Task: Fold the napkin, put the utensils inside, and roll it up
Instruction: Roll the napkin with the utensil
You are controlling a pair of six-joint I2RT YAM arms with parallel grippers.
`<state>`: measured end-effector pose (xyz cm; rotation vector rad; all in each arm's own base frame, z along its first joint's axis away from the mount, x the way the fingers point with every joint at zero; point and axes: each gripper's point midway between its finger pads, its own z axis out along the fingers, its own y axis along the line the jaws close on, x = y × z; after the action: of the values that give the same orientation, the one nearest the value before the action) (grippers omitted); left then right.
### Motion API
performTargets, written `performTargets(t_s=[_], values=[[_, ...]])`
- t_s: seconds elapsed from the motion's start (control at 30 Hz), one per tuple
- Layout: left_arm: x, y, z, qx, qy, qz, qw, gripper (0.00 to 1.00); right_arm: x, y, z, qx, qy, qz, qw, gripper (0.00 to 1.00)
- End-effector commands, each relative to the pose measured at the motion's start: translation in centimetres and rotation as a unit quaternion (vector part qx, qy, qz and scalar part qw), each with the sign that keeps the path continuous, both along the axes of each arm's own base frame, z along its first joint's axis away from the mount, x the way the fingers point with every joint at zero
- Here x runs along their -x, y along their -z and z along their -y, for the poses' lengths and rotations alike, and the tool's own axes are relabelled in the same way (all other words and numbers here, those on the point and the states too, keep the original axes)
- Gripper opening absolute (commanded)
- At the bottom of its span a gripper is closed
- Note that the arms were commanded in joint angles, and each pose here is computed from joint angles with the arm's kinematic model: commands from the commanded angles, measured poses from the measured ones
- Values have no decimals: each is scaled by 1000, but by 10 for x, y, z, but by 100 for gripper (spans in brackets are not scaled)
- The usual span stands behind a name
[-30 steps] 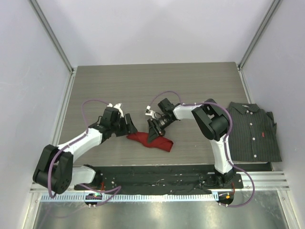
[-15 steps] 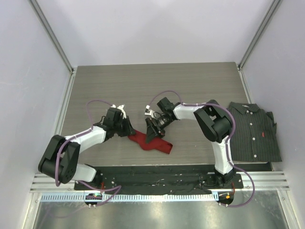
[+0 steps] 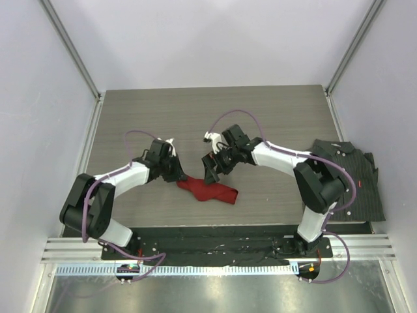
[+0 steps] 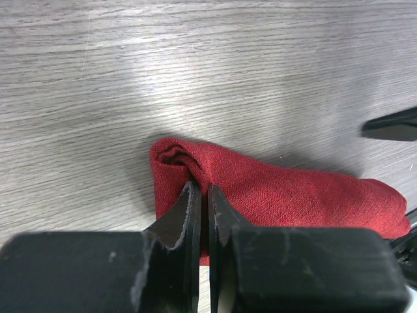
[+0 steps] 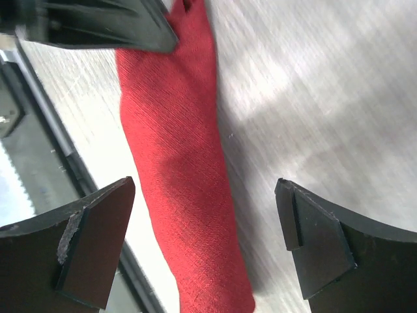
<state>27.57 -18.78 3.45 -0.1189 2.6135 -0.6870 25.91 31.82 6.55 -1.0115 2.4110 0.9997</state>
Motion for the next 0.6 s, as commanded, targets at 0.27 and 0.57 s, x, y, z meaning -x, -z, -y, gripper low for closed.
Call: performTargets(t_s=[0.27, 0.57], values=[[2, -4, 5, -6, 19, -34, 999, 2, 3, -3, -31, 36, -74, 150, 985, 100], [-1, -4, 6, -8, 20, -37, 999, 2, 11, 15, -40, 90, -98, 185, 974, 99]])
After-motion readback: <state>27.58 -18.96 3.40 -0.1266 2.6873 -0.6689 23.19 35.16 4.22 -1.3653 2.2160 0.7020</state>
